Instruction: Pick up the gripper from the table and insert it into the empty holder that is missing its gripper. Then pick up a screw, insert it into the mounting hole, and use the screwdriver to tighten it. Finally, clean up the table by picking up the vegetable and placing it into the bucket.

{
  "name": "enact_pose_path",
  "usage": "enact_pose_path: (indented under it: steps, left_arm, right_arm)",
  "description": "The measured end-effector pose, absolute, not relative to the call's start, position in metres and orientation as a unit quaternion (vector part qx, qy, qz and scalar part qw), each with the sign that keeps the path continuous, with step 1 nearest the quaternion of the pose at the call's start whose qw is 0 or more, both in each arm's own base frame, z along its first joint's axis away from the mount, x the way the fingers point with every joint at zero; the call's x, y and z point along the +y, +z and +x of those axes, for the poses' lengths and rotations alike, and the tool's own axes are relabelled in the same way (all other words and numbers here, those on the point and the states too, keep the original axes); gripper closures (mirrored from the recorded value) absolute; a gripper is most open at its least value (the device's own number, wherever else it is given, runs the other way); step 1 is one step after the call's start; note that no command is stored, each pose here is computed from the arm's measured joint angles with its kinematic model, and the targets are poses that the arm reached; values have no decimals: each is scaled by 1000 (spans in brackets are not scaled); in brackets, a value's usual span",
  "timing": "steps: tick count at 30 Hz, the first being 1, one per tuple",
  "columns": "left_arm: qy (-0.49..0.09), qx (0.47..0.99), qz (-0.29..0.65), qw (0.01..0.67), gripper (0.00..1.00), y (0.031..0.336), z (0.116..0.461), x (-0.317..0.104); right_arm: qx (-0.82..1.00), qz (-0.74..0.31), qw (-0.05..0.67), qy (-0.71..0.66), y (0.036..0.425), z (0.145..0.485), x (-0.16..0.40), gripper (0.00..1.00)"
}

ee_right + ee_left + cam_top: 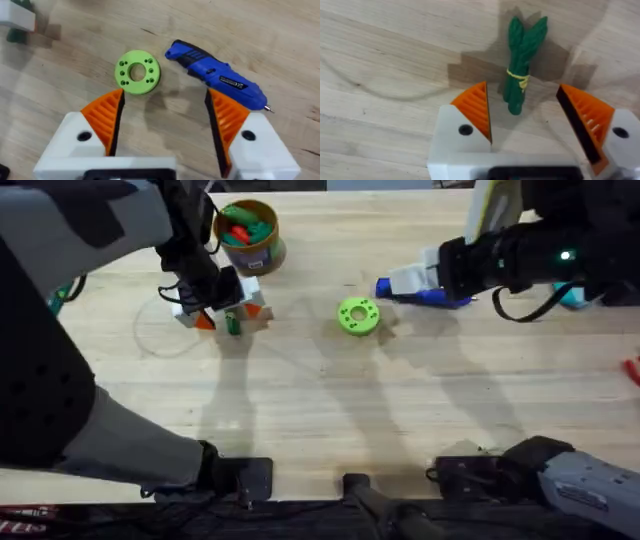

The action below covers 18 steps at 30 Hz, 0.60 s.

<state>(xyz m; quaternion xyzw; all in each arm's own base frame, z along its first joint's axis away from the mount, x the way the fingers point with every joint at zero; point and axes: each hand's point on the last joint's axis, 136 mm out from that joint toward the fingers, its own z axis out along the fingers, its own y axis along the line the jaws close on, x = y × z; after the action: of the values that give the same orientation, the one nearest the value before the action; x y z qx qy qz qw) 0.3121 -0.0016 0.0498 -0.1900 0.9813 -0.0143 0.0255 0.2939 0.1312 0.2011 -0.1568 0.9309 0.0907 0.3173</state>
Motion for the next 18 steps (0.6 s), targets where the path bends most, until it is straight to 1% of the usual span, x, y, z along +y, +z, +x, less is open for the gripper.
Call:
enact_pose_path:
  steps: [11, 14, 15, 16, 18]
  left_arm:
    - [-11, 980, -190, 50, 198, 50, 324, 1]
    - [-10, 981, -190, 44, 292, 45, 324, 1]
    - [-9, 981, -191, 40, 340, 42, 324, 1]
    - [-8, 981, -192, 36, 413, 40, 323, 1]
    - [-7, 981, -192, 30, 688, 36, 322, 1]
  right_arm:
    - [931, -157, 317, 91, 201, 294, 131, 69]
    - [931, -157, 317, 91, 201, 294, 131, 69]
    - [931, -157, 317, 91, 201, 294, 131, 69]
    - [931, -157, 317, 91, 201, 294, 131, 69]
    - [931, -157, 317, 91, 201, 294, 131, 69]
